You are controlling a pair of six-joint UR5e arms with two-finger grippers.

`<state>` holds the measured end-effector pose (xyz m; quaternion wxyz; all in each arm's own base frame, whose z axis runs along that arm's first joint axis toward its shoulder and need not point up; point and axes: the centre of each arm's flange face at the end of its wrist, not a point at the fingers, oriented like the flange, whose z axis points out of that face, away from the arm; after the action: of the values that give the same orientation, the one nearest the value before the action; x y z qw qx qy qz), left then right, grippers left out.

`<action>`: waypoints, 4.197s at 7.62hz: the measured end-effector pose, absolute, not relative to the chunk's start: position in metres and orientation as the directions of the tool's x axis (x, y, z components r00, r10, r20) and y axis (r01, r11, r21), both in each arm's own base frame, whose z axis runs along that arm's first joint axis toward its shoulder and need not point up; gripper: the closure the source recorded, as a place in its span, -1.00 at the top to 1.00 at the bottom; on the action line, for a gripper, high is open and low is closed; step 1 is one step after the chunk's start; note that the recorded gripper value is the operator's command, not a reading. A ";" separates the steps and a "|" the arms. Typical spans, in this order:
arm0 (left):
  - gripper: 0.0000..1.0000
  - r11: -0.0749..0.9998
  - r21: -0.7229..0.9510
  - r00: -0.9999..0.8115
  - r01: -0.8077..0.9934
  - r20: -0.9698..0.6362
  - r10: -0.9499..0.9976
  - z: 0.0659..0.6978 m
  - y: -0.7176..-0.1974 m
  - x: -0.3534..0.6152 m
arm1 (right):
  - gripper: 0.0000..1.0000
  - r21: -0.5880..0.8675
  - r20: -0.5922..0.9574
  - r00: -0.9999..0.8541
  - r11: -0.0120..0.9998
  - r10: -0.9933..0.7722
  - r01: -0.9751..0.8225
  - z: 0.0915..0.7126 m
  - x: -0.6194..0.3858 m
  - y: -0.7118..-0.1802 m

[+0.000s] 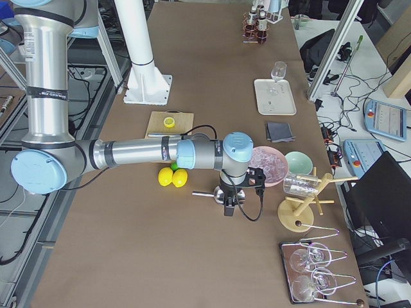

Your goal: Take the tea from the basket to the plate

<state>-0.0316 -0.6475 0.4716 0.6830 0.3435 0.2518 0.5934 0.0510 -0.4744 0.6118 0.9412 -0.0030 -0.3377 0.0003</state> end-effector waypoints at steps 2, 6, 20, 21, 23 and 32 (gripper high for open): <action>-1.00 0.054 0.784 0.168 -0.618 0.064 0.984 0.464 -0.648 -0.033 | 1.00 -0.004 0.637 0.771 1.000 0.001 0.002 0.611 0.051 -0.474; -1.00 0.032 0.810 0.192 -0.585 0.101 0.976 0.419 -0.638 -0.033 | 1.00 -0.004 0.636 0.772 1.000 0.001 0.001 0.611 0.051 -0.475; -1.00 0.037 0.860 0.097 -0.508 0.015 0.995 0.065 -0.498 0.314 | 1.00 0.350 0.631 0.692 0.925 -0.350 0.149 0.558 -0.032 -0.499; -1.00 0.044 0.860 0.096 -0.509 0.006 0.995 0.046 -0.484 0.335 | 1.00 0.411 0.619 0.666 0.894 -0.417 0.178 0.543 -0.055 -0.504; -1.00 0.054 0.855 0.097 -0.516 -0.005 0.995 0.019 -0.463 0.372 | 1.00 0.537 0.609 0.594 0.824 -0.526 0.179 0.497 -0.086 -0.514; -1.00 0.086 0.840 0.107 -0.536 -0.033 0.994 0.013 -0.451 0.409 | 0.97 0.824 0.564 0.326 0.542 -0.759 -0.165 0.325 -0.269 -0.472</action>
<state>0.4087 -0.4512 0.0127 0.6585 0.3464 0.3307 0.5806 -0.2687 -0.4720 0.3247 0.6927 0.4281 -0.5394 -0.2143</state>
